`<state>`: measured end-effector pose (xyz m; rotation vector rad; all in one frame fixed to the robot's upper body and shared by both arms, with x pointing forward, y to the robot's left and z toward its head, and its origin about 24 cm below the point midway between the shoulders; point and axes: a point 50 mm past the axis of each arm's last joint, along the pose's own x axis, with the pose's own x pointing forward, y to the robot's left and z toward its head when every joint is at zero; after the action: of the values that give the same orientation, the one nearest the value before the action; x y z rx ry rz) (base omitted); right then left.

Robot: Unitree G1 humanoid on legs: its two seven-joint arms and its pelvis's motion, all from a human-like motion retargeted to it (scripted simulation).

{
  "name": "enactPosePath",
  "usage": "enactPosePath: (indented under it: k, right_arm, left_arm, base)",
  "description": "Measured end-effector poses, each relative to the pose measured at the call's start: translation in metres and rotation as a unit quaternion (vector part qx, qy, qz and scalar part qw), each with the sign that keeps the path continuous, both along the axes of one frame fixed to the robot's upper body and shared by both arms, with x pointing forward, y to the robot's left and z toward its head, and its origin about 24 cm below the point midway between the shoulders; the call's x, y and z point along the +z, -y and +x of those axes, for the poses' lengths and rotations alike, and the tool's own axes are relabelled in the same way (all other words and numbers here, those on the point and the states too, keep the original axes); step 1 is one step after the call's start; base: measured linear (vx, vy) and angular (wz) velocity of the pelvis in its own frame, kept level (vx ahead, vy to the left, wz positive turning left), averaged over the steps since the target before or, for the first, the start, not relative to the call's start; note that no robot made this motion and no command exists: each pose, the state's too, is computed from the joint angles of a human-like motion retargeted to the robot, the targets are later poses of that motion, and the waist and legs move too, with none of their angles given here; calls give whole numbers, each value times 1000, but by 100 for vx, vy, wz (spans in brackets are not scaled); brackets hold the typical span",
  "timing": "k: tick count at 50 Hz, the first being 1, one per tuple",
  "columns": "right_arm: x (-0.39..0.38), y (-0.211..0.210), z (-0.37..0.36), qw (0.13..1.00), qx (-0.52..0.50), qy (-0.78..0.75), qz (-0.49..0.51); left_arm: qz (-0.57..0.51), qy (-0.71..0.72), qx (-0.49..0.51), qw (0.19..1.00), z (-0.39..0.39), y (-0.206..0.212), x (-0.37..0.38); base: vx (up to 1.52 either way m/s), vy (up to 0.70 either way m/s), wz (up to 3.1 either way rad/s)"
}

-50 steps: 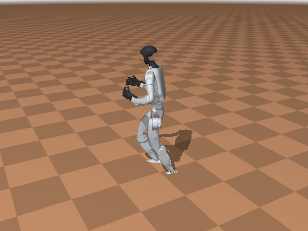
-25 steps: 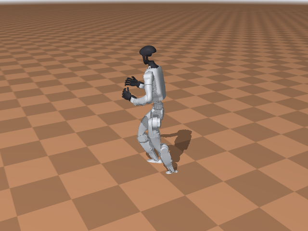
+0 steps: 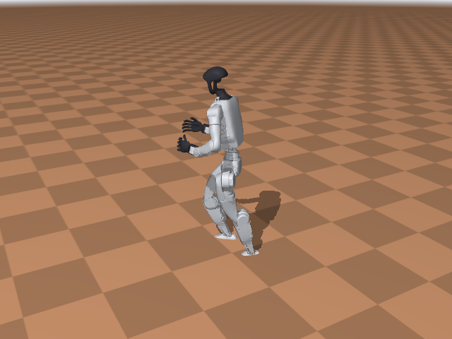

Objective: Dance

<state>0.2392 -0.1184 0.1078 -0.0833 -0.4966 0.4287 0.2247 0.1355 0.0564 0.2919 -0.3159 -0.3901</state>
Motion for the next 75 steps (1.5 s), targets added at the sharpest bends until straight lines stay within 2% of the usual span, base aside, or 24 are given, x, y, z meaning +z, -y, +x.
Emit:
enactPosePath:
  k: [15, 25, 34, 45, 55, 67, 75]
  right_arm:
    - [-41, -18, 2, 995, -6, -103, 2]
    - [-38, -36, 4, 995, 27, -94, -5]
    - [-27, -61, 0, 993, 91, -66, -23]
    - [-5, -81, 10, 993, 112, -29, -14]
    - [5, -80, 18, 994, 85, -41, 48]
    - [6, -67, 16, 997, 9, -30, 69]
    - [19, -59, 5, 997, -36, 25, 61]
  left_arm:
    - [38, -41, 46, 997, -7, -22, -18]
    - [64, -92, 75, 991, -29, -39, -42]
    - [5, -43, 60, 997, -17, -12, -21]
    - [-73, 72, 124, 987, 6, -18, 34]
    - [-128, 118, 175, 969, 8, -31, 60]
    - [-132, 10, 220, 967, -5, -40, 23]
    - [-149, -4, 222, 964, -9, -36, 20]
  base:
    - [-5, -3, -36]
    - [-4, -12, -86]
    - [-3, -19, -133]
    - [-6, -18, -168]
    - [-9, -19, -111]
    - [-3, -22, -181]
    - [0, -23, -236]
